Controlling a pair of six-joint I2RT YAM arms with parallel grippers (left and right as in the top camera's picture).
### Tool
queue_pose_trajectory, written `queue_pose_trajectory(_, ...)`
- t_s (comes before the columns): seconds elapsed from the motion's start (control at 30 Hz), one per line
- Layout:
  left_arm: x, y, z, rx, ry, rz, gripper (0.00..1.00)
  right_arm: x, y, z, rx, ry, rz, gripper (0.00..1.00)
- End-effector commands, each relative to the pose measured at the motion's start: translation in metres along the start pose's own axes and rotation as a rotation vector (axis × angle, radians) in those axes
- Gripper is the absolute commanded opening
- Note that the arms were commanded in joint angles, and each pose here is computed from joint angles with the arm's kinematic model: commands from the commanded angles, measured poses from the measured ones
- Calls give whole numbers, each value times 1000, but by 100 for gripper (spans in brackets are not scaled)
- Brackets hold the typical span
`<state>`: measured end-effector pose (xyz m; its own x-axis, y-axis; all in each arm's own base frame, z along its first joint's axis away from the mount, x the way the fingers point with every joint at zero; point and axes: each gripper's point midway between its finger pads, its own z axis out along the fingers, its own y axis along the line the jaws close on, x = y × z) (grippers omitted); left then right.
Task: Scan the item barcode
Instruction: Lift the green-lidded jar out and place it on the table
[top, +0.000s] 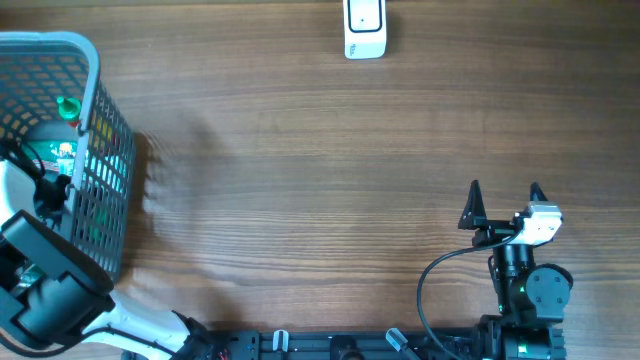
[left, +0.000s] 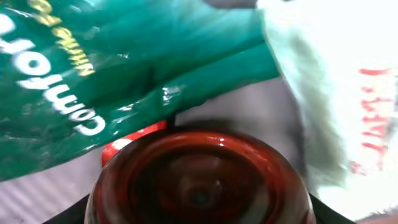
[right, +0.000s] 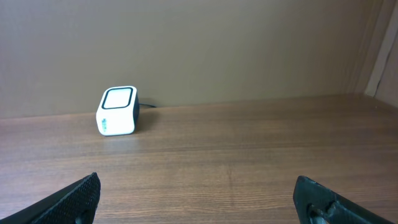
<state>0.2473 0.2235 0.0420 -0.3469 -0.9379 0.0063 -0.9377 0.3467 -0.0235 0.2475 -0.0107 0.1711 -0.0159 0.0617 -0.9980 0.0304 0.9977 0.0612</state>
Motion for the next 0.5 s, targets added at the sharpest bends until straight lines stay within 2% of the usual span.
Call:
queue_pose_trajectory(0.0, -22, -14, -47, 39, -73, 10, 62, -1, 2, 0, -13, -5, 18, 100)
queue_pose_trajectory(0.13, -37, -25, -121, 82, -148, 12, 63, -1, 2, 0, -13, -5, 18, 100)
queue_pose_trajectory(0.27, -32, -41, -192, 213, -216, 29, 64, -1, 2, 0, -13, -5, 18, 100)
queue_pose_trajectory(0.4, -6, -60, -278, 446, -336, 84, 64, -1, 2, 0, -13, -5, 18, 100)
queue_pose_trajectory(0.47, 21, -73, -321, 618, -379, 146, 65, -1, 2, 0, -13, -5, 18, 100)
